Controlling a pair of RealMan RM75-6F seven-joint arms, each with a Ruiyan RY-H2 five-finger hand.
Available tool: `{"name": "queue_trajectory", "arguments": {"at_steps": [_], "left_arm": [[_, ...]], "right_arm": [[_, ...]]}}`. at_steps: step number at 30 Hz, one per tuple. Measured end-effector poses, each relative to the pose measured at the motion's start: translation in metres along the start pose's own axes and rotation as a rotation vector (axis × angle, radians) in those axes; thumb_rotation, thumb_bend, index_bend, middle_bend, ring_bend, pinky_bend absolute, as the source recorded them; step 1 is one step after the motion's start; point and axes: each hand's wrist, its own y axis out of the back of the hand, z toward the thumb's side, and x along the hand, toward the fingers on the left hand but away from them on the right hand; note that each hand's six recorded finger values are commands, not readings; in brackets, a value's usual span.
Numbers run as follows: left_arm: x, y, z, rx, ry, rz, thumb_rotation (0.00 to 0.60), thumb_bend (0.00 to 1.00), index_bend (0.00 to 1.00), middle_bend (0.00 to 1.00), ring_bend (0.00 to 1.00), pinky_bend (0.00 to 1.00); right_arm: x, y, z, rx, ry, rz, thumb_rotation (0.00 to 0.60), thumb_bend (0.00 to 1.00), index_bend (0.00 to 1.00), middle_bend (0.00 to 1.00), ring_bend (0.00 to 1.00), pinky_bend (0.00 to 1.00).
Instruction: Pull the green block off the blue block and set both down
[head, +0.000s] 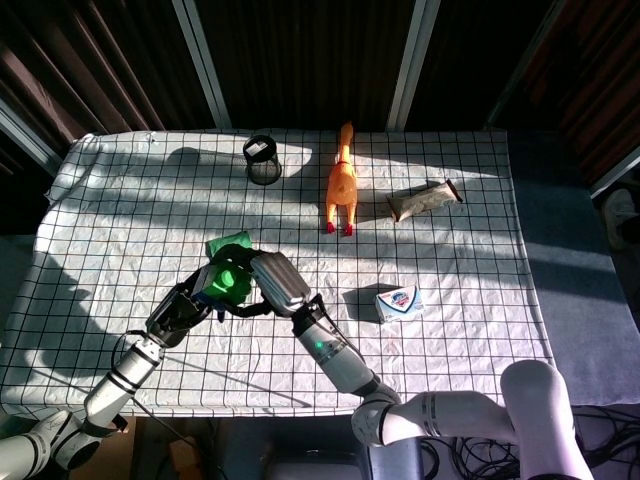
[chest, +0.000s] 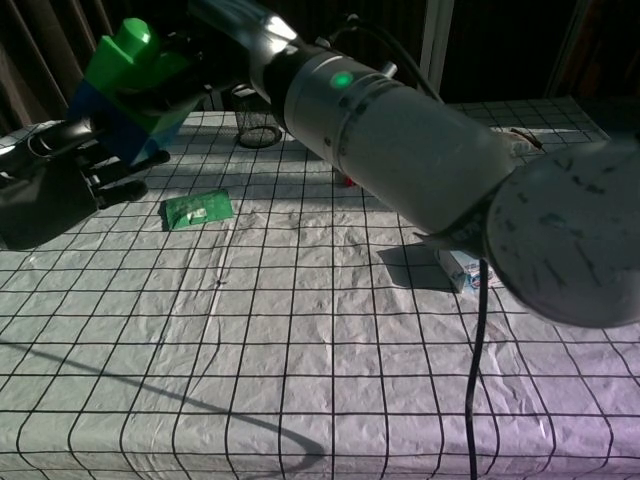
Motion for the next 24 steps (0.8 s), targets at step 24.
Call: {"name": "queue_trajectory", "arguments": {"at_steps": [24], "left_arm": [[-0.003, 0.01, 0.007, -0.09, -0.032, 0.074, 0.6, 0.73, 0.69, 0.67, 0.57, 0.82]], "right_arm": [[0.002, 0.019, 0.002, -0.055, -0.003, -0.05, 0.6, 0.33, 0.82, 0.63, 0.54, 0.44]]}}
